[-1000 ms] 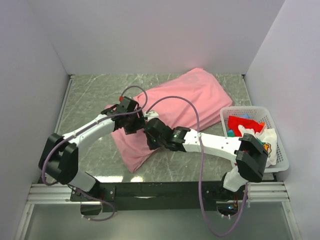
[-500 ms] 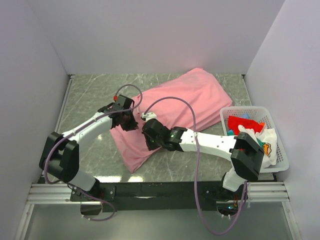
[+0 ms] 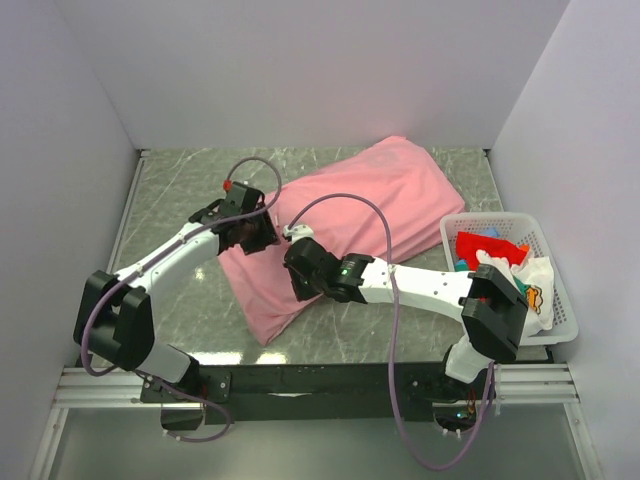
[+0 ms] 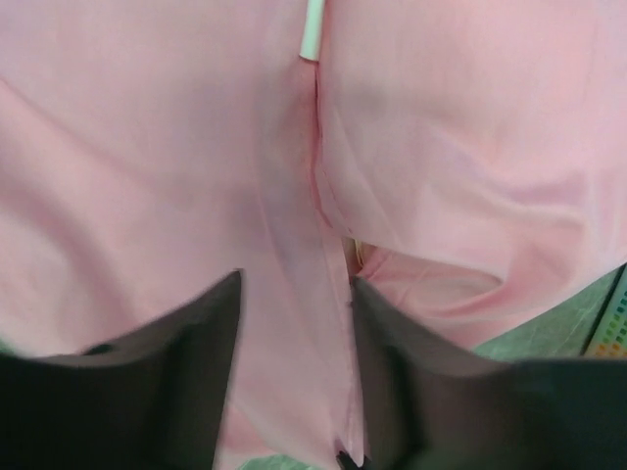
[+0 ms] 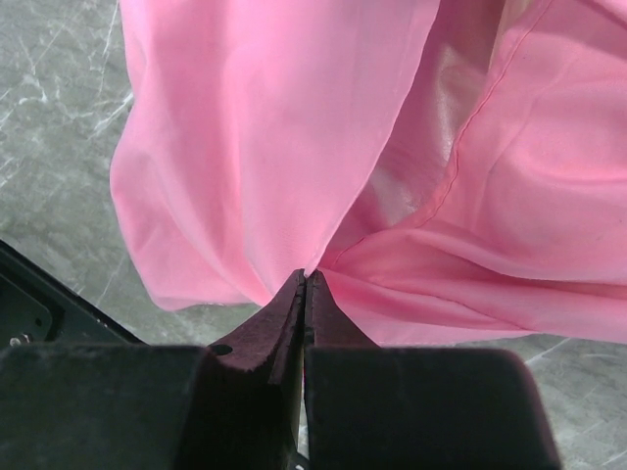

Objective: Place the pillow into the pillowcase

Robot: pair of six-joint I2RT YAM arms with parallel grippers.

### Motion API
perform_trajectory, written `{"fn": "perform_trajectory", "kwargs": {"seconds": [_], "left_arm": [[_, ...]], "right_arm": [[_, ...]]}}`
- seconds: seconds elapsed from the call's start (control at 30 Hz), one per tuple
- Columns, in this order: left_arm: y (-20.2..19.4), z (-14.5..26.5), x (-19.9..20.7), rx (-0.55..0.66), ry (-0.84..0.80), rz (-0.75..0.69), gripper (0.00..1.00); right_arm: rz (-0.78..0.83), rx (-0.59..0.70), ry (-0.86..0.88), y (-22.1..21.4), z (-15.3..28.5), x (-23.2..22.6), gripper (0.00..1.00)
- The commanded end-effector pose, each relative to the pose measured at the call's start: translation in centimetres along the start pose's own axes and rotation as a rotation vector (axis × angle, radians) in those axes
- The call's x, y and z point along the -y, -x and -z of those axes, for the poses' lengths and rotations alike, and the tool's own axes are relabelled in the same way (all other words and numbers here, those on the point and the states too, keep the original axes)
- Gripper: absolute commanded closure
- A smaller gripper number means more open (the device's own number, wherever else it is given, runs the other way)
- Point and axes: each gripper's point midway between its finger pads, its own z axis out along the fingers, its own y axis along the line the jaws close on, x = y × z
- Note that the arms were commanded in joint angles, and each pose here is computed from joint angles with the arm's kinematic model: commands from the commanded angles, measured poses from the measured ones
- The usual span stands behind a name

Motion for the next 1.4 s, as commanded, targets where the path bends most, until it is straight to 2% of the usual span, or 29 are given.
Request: {"fn": "perform_trajectory", "kwargs": {"seconds": [0.0, 0.17, 0.3, 0.57, 0.63, 0.8, 0.93, 1.17, 1.37], "left_arm": [[-1.1, -0.3, 2.4, -0.029, -0.042, -0.055, 0.42], [-1.9, -1.5, 3.7, -0.042, -0.04, -0.071, 0.38], [-2.8, -2.4, 2.8, -0.071, -0.01, -0.076, 0.42], [-3.8, -2.2, 1.4, -0.087, 0.016, -0.09, 0.73], [-3.8, -2.1, 1.0, -0.094, 0.016, -0.096, 0.78], [-3.5, -1.9, 0.4, -0.087, 0.022, -0.096, 0.81], [-3.2, -1.6, 0.1, -0.078, 0.029, -0.086, 0.99], [-0.5, 0.5, -1.2, 0.042, 0.058, -0.006, 0.99], [1.9, 1.8, 0.3, 0.115, 0.041, 0.01, 0.99]], "right_arm": [[0.006, 0.059, 0.043, 2.0, 1.0, -1.8, 0.99], [0.046, 0.048, 0.048, 1.7, 0.9, -2.9, 0.99], [0.057, 0.044, 0.038, 1.4, 0.8, -2.8, 0.99], [0.057, 0.057, 0.019, 1.7, 0.9, -2.4, 0.99], [0.055, 0.06, 0.017, 1.6, 1.0, -2.3, 0.99], [0.054, 0.07, 0.039, 2.0, 1.4, -2.7, 0.99], [0.054, 0.073, 0.042, 2.1, 1.4, -2.9, 0.99], [0.037, 0.061, -0.017, 1.6, 1.0, -1.8, 0.99], [0.002, 0.05, -0.073, 1.0, 1.1, -0.3, 0.99]]}}
